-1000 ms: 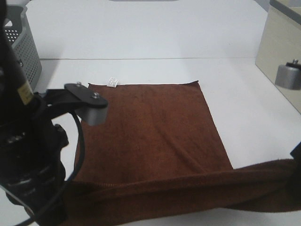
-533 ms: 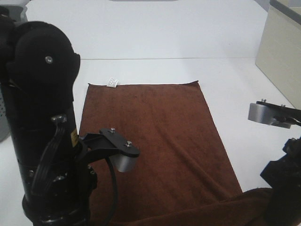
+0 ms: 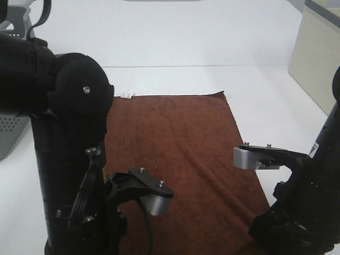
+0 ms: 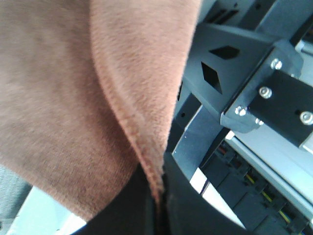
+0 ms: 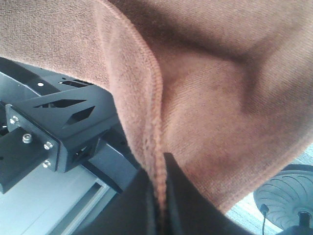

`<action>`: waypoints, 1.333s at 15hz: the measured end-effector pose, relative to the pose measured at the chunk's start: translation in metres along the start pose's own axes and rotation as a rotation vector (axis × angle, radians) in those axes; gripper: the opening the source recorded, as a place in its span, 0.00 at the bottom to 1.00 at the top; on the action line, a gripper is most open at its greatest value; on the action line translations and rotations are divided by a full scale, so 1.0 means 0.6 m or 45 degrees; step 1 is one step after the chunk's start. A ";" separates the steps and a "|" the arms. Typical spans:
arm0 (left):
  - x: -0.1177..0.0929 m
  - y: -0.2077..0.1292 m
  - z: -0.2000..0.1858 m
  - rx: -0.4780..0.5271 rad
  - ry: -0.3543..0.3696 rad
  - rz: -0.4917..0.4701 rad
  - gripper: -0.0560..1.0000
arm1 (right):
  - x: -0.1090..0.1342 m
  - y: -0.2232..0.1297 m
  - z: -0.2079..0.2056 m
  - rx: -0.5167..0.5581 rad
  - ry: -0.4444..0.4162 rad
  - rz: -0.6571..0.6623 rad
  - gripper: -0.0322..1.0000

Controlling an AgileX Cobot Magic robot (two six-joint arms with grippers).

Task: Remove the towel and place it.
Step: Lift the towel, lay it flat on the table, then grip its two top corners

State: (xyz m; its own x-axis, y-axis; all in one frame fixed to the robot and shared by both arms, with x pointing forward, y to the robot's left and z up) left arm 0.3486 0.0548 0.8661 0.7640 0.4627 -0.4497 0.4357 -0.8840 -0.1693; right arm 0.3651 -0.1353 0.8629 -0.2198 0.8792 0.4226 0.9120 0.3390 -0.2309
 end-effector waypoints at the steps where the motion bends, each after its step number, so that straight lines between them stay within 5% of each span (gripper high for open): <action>1: -0.008 0.001 0.008 0.018 0.002 0.026 0.05 | 0.000 -0.001 0.000 0.003 -0.001 -0.001 0.04; 4: -0.023 0.011 0.017 -0.006 0.013 0.058 0.05 | 0.000 -0.004 0.000 0.017 0.000 -0.001 0.14; 6: -0.021 0.022 0.018 -0.051 0.027 0.024 0.10 | 0.001 -0.007 0.000 0.031 0.002 0.024 0.33; 7: -0.019 0.028 0.017 -0.079 0.034 -0.034 0.20 | 0.001 -0.008 0.000 0.035 0.002 0.045 0.52; 8: -0.018 0.033 0.017 -0.099 0.038 -0.091 0.45 | 0.001 -0.009 0.000 0.036 0.001 0.056 0.64; 10: -0.018 0.033 0.018 -0.099 0.036 -0.145 0.72 | 0.000 -0.009 -0.001 0.036 -0.002 0.051 0.73; 14: -0.013 0.028 0.004 -0.089 0.051 -0.141 0.82 | -0.023 0.020 -0.036 -0.112 -0.073 0.058 0.75; 16: 0.026 0.033 -0.038 -0.144 0.104 -0.174 0.82 | -0.059 0.065 -0.092 -0.275 -0.055 0.182 0.75; 20: 0.170 0.046 -0.162 -0.430 0.190 -0.381 0.82 | -0.119 0.156 -0.214 -0.560 -0.053 0.259 0.80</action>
State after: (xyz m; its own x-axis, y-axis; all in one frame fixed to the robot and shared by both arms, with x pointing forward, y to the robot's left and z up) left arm 0.4848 0.0840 0.9006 0.6307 0.7201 -0.2893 0.7585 -0.6508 0.0337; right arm 0.5106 -0.2095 0.9235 -0.0274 0.9286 0.3701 0.9958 -0.0069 0.0911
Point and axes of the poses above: a point on each arm's last joint axis where the gripper is mounted, z pointing out along that axis toward the gripper, x along the wrist's bending axis when the last joint is at zero, y = z × x, the point moved 9 cm from there along z, pointing out along that axis toward the gripper, and after that the axes turned 7 degrees about z, right-handed, at the moved point
